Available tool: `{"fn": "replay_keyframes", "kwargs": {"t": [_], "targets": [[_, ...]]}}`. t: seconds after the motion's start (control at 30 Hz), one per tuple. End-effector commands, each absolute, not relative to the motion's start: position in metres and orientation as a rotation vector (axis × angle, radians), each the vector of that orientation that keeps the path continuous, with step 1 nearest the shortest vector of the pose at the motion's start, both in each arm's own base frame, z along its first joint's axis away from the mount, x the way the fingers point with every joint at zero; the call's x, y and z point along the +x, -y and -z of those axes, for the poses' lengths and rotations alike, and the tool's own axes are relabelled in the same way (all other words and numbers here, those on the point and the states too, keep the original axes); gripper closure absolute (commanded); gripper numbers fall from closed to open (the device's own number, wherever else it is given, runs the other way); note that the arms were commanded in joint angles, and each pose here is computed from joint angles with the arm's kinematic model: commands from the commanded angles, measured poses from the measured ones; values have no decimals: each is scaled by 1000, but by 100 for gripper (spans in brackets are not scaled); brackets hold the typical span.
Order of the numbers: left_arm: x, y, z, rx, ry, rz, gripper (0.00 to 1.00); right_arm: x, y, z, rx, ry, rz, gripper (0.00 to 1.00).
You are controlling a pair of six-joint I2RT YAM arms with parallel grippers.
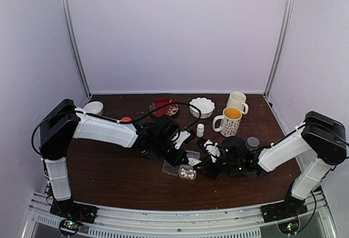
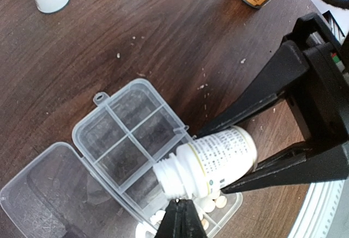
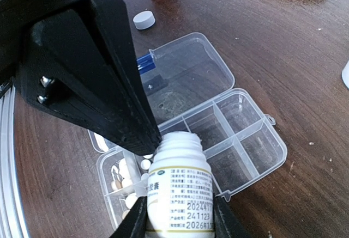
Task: Sort the pills into containers
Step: Pour the pill into the compartment of the pill container.
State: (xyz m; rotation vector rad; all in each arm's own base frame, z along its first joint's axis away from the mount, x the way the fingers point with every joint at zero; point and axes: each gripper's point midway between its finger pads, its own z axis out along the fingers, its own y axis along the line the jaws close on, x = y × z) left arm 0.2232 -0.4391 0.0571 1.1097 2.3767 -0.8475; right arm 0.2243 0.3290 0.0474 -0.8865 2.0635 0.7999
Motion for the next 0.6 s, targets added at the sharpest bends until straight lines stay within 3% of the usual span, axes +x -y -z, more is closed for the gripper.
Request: {"fn": "replay_keyframes", "kwargs": {"t": [0.0, 0.3, 0.57], "targets": [[230, 450, -94, 1102, -2266, 879, 100, 229, -337, -59, -894, -2021, -818, 100], [234, 460, -135, 1052, -2161, 959, 100, 228, -337, -58, -897, -2022, -820, 100], [232, 463, -106, 1055, -2212, 980, 100, 227, -336, -58, -898, -2022, -820, 100]]}}
